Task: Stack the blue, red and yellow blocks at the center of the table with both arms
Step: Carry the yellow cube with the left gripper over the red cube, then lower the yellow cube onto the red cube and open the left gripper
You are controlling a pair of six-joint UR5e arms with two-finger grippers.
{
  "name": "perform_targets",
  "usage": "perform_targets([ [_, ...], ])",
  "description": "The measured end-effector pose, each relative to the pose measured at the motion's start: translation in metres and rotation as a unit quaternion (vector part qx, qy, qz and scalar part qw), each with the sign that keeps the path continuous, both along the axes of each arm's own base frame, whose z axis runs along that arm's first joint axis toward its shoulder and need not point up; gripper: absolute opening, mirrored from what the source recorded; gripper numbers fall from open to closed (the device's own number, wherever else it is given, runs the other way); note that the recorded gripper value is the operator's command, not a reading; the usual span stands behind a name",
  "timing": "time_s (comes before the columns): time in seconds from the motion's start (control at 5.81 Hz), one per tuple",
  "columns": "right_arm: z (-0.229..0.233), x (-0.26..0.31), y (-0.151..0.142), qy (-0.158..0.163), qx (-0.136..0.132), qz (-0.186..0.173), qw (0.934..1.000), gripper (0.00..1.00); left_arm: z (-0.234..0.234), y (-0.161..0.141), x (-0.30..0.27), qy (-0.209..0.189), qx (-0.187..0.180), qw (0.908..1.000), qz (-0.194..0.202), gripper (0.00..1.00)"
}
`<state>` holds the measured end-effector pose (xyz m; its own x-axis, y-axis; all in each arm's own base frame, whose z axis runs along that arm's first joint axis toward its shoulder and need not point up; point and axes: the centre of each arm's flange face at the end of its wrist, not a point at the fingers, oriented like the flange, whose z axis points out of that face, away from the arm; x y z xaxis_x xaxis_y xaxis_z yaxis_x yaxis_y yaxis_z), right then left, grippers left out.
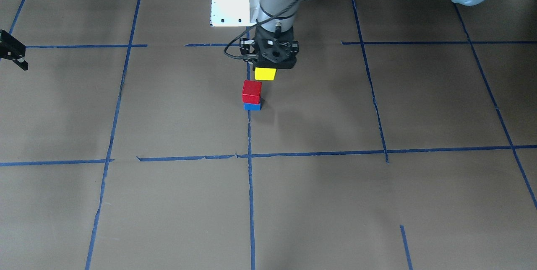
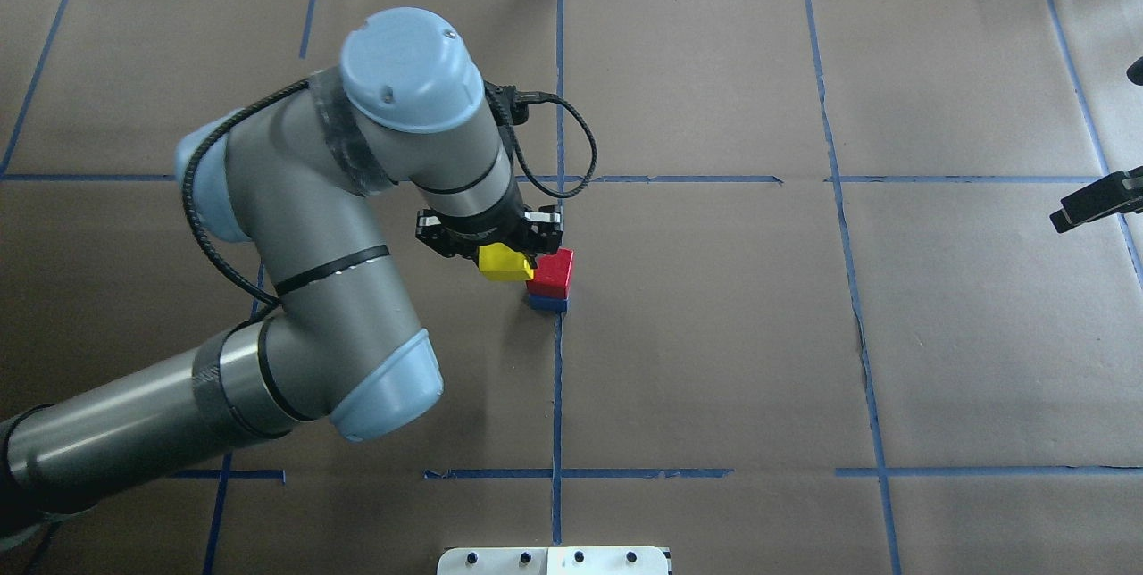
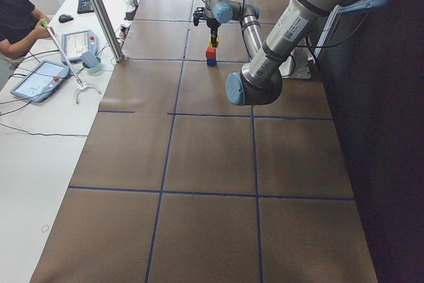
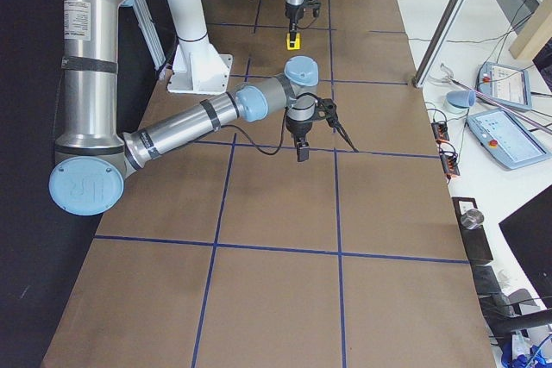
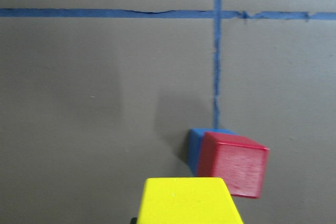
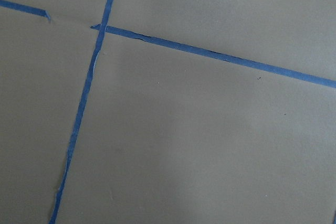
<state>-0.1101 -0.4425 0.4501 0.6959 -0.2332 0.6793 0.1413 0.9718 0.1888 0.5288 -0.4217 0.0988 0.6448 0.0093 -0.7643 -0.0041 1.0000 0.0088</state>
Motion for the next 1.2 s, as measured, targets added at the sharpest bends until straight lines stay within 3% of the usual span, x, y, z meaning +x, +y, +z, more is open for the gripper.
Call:
perform_targets([
  [0.52, -0.001, 0.0, -0.001, -0.001, -0.001, 0.001, 1.0, 1.0, -0.006, -0.005, 0.035, -0.028, 0.001, 0.9996, -0.001, 0.0],
  [1.2, -0.003, -0.001, 0.0, -0.003, -0.001, 0.001, 1.0, 1.0, 0.004, -0.015, 0.042, -0.044, 0.041, 0.9979, 0.021, 0.04],
])
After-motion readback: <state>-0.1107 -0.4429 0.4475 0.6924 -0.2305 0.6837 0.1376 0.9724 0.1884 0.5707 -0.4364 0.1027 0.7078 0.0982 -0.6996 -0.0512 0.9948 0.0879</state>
